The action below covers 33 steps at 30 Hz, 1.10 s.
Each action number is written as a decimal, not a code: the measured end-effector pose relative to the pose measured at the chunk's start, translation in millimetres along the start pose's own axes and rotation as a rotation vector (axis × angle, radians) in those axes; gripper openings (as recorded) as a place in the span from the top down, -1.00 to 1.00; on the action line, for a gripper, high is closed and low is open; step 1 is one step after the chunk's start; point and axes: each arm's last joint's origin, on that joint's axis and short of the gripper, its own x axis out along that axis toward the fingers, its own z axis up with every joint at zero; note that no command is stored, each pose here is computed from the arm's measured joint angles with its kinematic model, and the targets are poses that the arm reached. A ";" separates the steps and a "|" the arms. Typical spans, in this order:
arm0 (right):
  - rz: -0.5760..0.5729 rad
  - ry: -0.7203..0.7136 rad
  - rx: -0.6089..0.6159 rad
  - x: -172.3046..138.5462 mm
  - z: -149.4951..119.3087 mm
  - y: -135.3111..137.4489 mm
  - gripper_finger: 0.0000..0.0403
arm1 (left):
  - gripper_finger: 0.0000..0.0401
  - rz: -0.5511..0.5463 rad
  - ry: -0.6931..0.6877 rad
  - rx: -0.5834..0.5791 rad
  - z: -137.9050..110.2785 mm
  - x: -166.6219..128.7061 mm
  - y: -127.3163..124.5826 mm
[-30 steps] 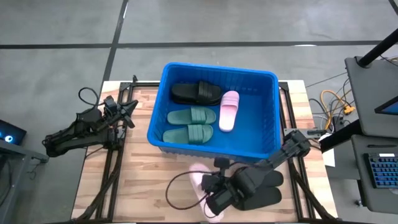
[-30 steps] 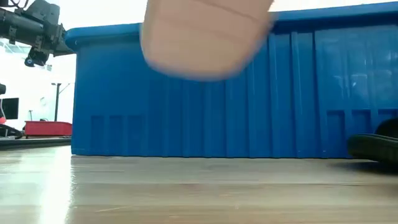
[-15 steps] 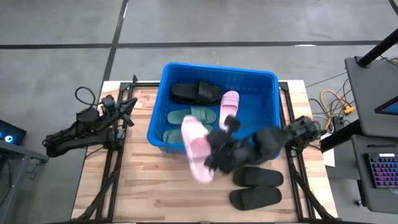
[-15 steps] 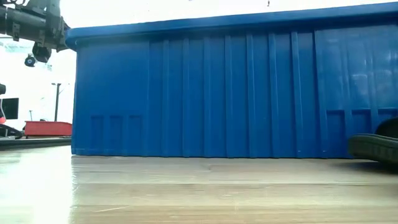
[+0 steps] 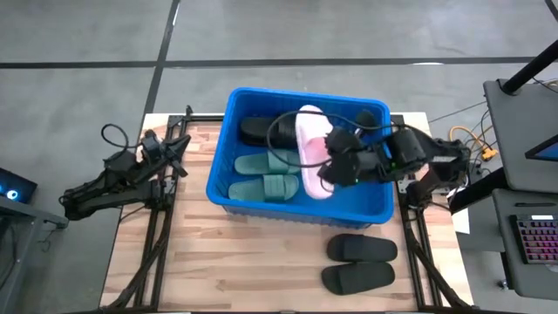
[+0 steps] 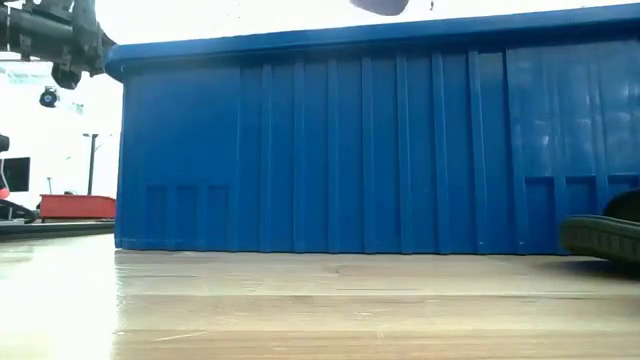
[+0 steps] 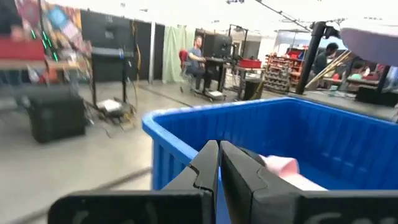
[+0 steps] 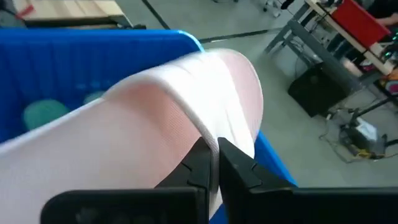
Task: Pick and place slides into bin
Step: Put the pink slipper into the blue bin
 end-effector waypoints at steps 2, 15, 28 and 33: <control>-0.023 0.014 -0.033 6.9 -1.1 -9.5 0.95 | 0.99 0.003 -0.028 0.053 3.9 -0.5 0.1; -0.116 0.319 -0.121 84.3 -55.7 -65.9 0.95 | 0.99 0.053 -0.255 -0.037 30.1 -4.8 2.0; -0.121 0.473 -0.180 132.1 -133.7 -81.3 0.95 | 0.99 0.180 -0.246 -0.054 29.6 -5.1 5.7; -0.081 0.460 -0.213 154.5 -156.3 -69.4 0.95 | 0.99 0.180 -0.247 -0.057 29.6 -5.1 5.7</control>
